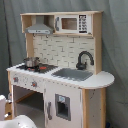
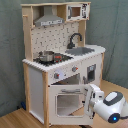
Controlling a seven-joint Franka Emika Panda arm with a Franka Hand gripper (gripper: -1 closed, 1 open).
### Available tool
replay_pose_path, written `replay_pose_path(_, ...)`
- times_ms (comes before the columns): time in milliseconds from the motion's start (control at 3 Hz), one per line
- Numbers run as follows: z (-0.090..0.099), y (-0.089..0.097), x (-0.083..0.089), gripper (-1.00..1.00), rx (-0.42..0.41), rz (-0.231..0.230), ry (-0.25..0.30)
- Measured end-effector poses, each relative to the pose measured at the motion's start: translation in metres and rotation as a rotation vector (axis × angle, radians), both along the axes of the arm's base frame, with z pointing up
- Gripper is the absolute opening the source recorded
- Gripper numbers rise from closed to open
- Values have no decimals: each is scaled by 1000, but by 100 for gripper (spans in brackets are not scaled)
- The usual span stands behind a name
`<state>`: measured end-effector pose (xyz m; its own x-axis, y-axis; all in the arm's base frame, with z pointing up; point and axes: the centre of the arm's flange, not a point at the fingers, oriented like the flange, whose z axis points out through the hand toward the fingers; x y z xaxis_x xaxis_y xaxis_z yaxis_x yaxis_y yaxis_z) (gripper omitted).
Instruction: Play with the kitchen
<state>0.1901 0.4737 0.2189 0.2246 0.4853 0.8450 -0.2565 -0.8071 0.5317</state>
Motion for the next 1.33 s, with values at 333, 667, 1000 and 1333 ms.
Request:
replay_pose_path(333,1,-27,33,100,-63,-53,34)
replay_pose_path(667,10,-35,62,100,-105,-74,69)
replay_pose_path(1000,11,-40,88,100,-134,-69,109)
replay_pose_path(1333,14,-42,110,100,-163,-57,141)
